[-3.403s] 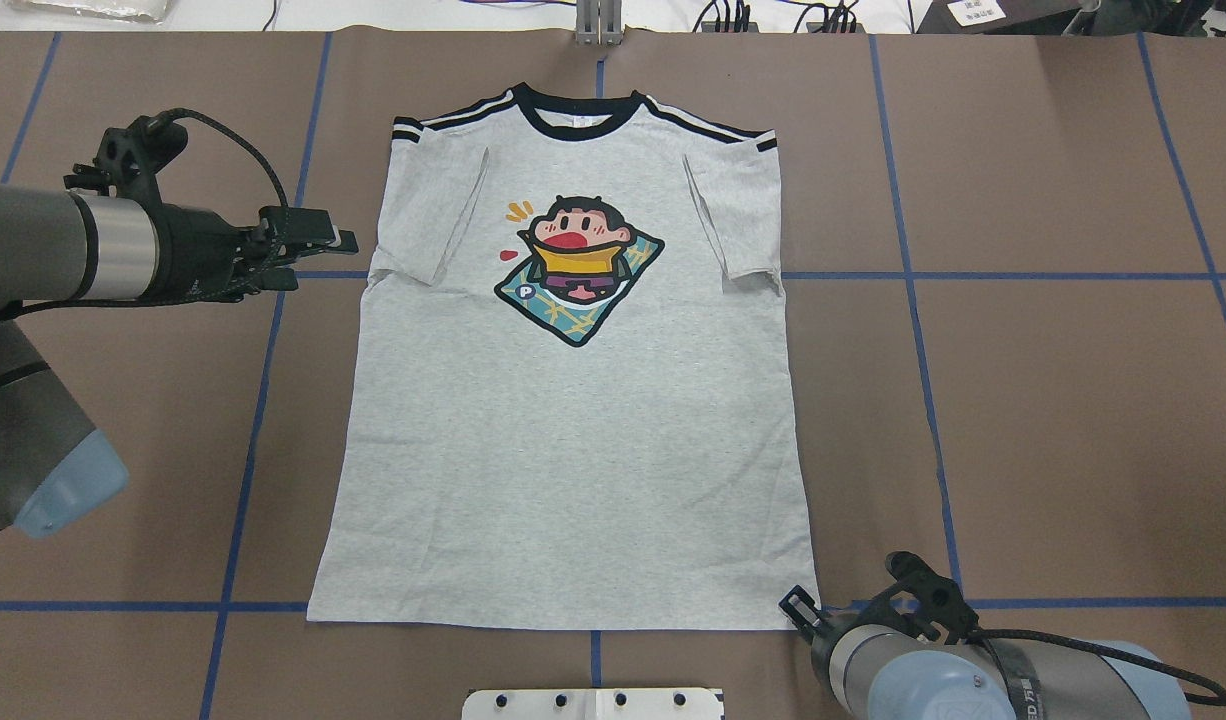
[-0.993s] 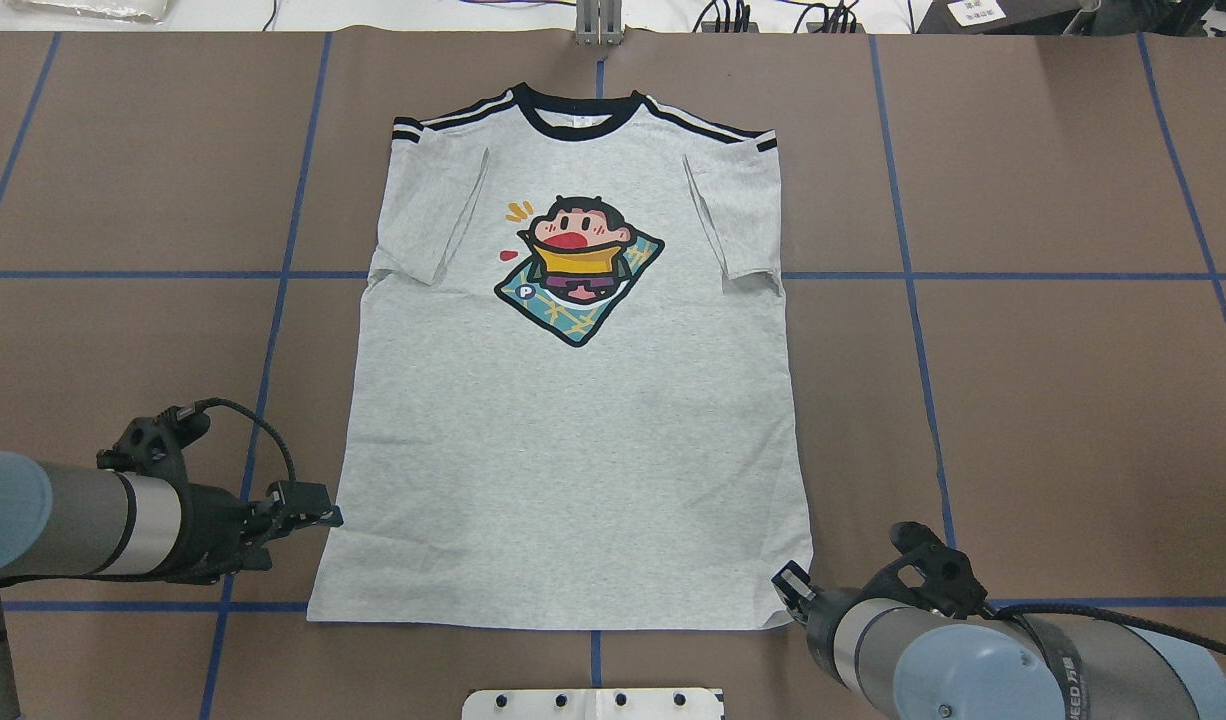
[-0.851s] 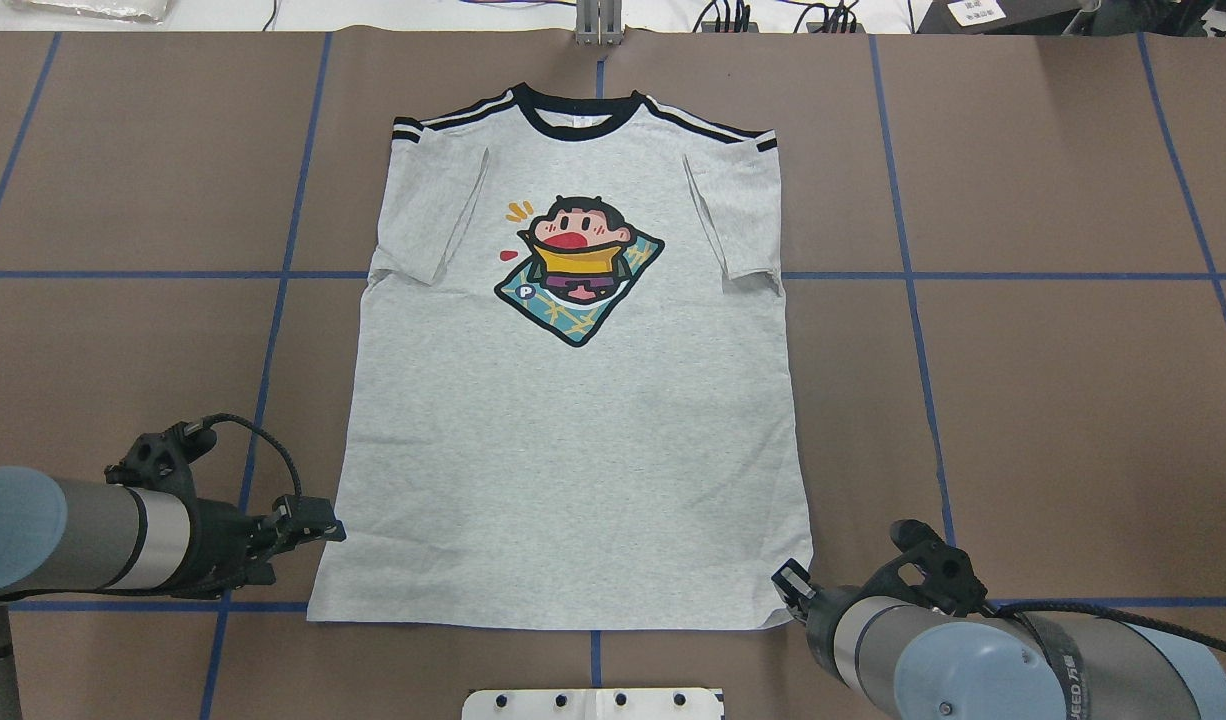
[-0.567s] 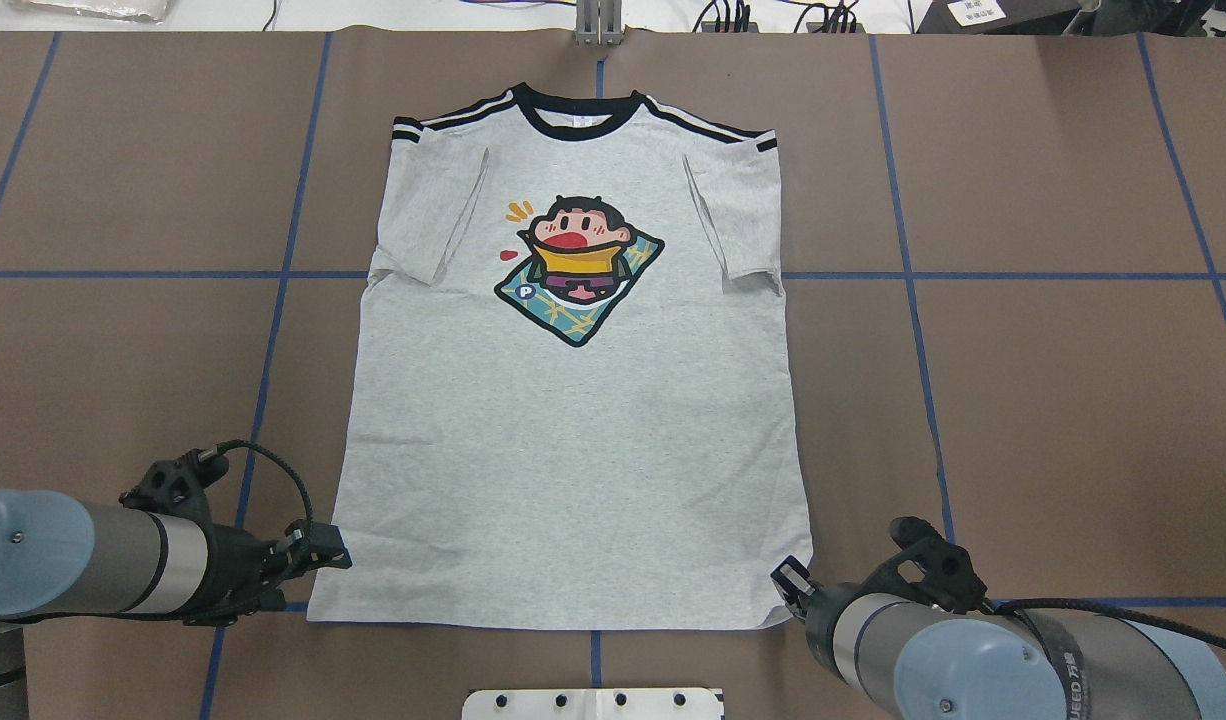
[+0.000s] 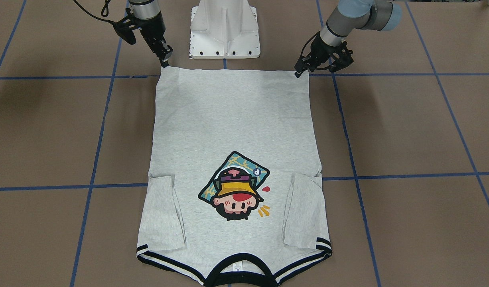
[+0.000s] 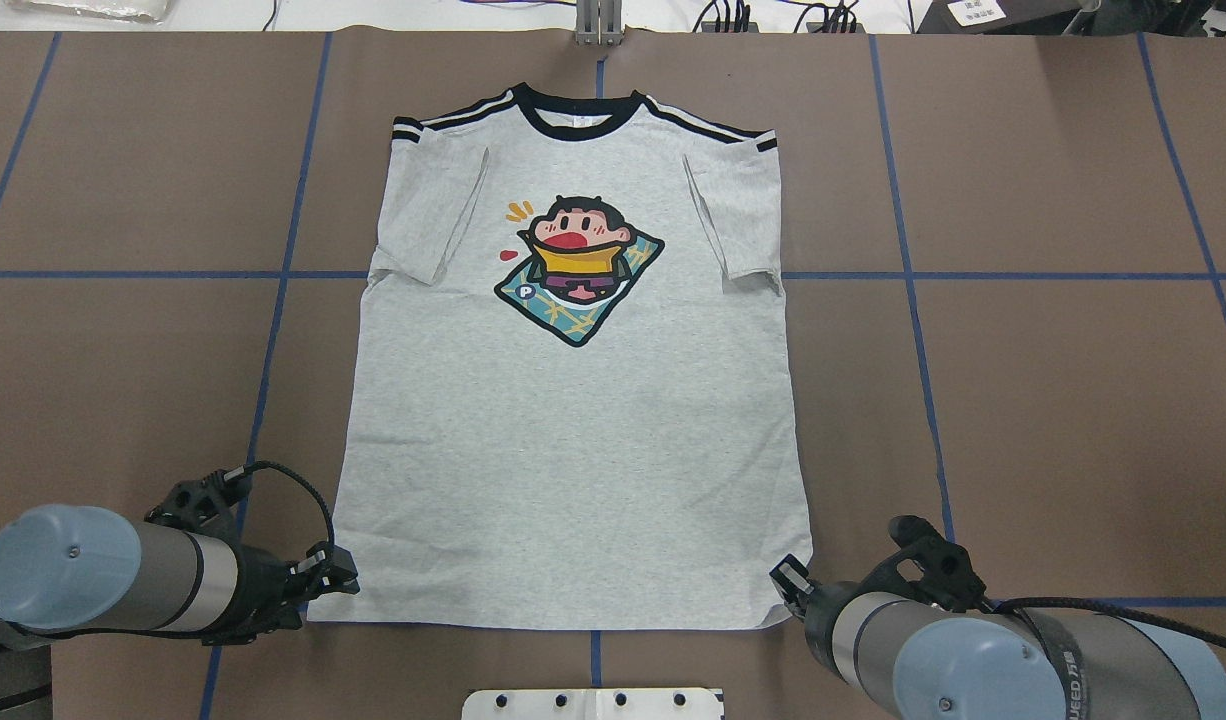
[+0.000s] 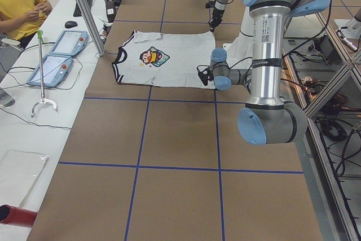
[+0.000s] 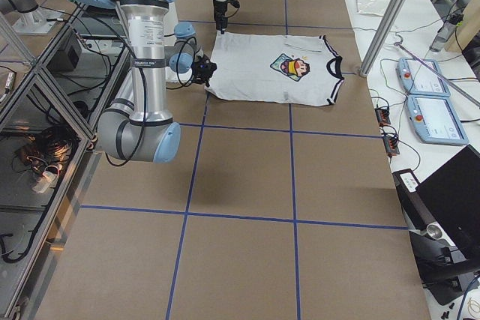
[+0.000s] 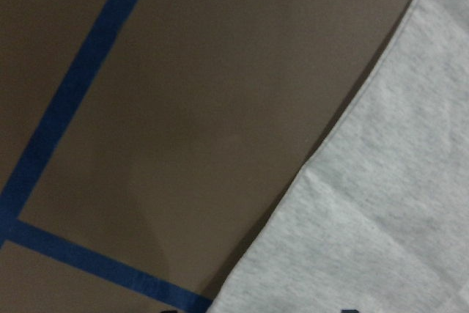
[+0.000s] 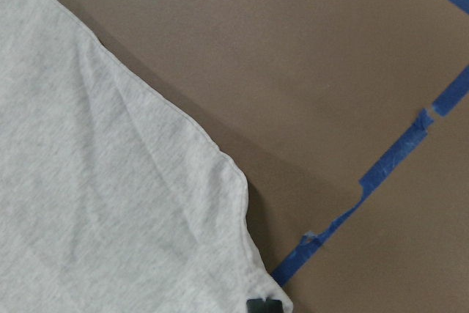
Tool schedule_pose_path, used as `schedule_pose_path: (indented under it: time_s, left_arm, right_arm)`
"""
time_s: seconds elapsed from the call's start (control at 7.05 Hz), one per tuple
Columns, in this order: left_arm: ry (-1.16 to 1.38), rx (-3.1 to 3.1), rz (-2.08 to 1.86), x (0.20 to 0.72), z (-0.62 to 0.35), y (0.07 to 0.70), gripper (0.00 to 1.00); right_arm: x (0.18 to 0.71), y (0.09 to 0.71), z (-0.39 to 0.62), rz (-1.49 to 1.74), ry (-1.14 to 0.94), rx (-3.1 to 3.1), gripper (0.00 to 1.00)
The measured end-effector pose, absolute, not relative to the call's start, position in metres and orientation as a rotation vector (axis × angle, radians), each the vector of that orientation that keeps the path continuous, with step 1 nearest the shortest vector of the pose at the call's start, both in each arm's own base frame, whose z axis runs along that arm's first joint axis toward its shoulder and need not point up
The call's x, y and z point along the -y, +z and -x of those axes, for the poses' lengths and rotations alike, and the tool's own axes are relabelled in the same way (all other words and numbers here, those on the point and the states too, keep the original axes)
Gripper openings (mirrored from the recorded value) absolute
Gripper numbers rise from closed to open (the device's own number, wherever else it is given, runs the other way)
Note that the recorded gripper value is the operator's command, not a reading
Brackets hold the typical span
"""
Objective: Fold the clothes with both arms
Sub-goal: 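Pinch both hem corners nearest the robot with both grippers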
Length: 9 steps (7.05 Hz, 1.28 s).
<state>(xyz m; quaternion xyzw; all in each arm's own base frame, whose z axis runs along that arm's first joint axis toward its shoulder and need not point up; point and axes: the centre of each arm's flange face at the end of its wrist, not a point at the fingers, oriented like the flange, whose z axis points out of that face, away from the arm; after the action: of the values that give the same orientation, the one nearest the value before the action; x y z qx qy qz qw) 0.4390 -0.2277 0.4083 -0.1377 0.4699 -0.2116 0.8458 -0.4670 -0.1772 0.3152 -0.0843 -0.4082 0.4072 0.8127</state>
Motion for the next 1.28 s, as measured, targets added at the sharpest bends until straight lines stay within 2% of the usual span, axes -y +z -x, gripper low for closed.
schedule_pose_path:
  time_s: [0.43,0.71,0.85,0.99,1.13,1.28]
  left_arm:
    - [-0.447,-0.972,0.292,0.2255,-0.4395,0.4103,0.58]
    - [-0.444,-0.966,0.294,0.2233,-0.4403,0.4114,0.48]
    - [-0.441,-0.964,0.295,0.2220,-0.4409,0.4117,0.37]
    - [-0.440,-0.962,0.296,0.2211,-0.4412,0.4121,0.15]
    - [-0.437,-0.962,0.298,0.2196,-0.4415,0.4118,0.00]
    - [-0.434,-0.963,0.299,0.2183,-0.4415,0.4110,0.00]
  right_arm:
    - [0.1776,0.3152,0.4668,0.179,0.870,0.871,0.00]
    - [0.1775,0.3152,0.4669,0.180,0.870,0.872,0.00]
    - [0.1776,0.3152,0.4669,0.180,0.870,0.872,0.00]
    - [0.1776,0.3149,0.4669,0.180,0.870,0.872,0.00]
    - [0.1774,0.3145,0.4669,0.180,0.870,0.873,0.00]
    - [0.1773,0.3144,0.4670,0.180,0.869,0.873,0.00]
